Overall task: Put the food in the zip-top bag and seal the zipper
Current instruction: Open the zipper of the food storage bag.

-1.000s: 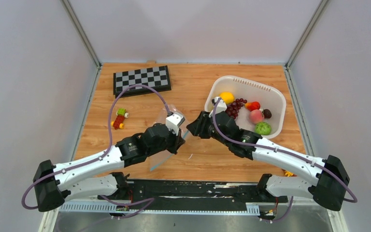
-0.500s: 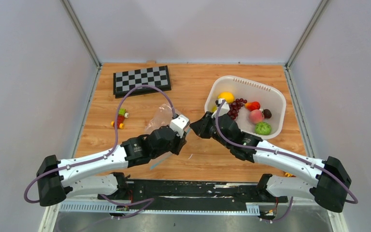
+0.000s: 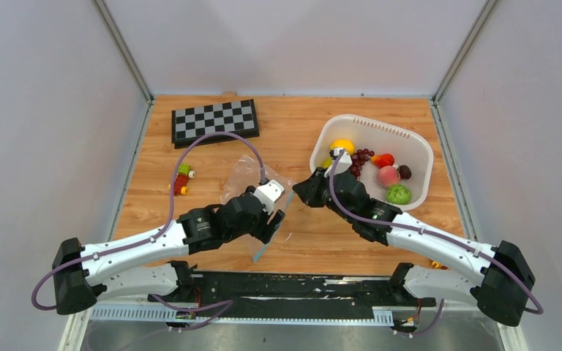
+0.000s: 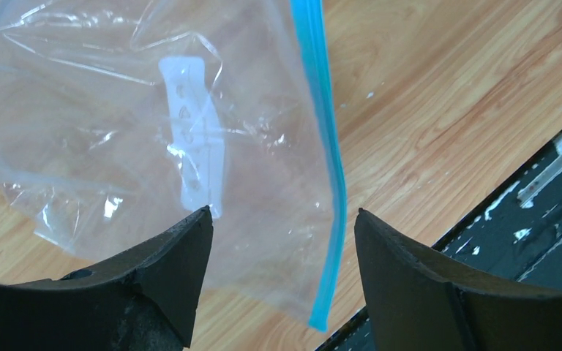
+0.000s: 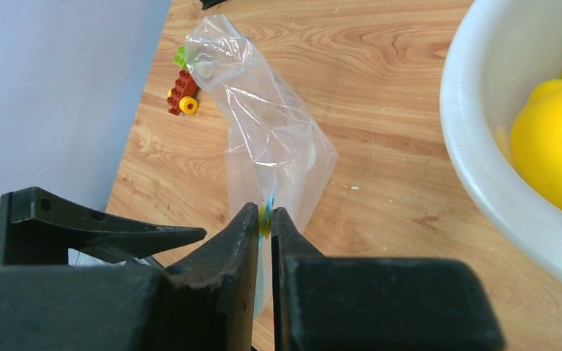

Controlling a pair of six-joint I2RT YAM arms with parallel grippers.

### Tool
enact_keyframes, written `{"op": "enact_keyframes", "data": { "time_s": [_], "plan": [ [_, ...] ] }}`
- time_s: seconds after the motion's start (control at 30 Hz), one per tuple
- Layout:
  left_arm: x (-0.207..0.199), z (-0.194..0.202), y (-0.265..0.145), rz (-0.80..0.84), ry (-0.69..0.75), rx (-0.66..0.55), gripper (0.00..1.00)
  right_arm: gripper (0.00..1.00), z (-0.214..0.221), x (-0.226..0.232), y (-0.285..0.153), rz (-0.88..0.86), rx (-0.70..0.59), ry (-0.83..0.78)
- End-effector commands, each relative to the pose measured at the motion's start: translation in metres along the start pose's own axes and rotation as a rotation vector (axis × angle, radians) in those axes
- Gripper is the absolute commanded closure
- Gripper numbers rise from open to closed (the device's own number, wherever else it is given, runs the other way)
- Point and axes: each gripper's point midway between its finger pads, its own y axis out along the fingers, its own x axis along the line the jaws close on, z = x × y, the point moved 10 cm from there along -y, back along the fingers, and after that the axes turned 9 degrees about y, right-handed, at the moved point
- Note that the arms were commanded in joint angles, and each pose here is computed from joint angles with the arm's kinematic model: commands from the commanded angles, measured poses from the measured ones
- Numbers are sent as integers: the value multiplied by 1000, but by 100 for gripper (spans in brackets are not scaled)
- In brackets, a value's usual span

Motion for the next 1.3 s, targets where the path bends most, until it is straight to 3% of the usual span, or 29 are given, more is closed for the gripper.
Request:
{"op": "enact_keyframes", "data": {
  "time_s": [0.0,0.27,0.37,0.6,0.77,0.87,1.07,1.2,1.27],
  "plan": [
    [2,-7,-12,16,43,-2,23,100,-7,5,-5,-43,-15,-44],
    [-3,9,-7,92,120,173,27,100,-4,2,-6,-34,14,-40],
    [-5,21,-1,82,94,173,35,100,-4,2,-7,-37,9,-37],
    [-15,17,8,171,42,91,32,99,-5,0,-8,-36,10,-44],
    [-15,21,15,146,47,118,35,99,-5,0,-9,-42,13,-40],
    [-13,24,17,96,42,134,43,99,-6,0,-10,-47,12,-39],
    [-6,26,13,19,28,112,79,99,-7,-2,-13,-39,2,-42],
    [-10,19,7,101,14,26,79,99,-7,-5,-11,-21,7,-50],
    [-12,17,6,137,17,17,69,99,-6,-6,-10,-20,10,-54]
  ]
}}
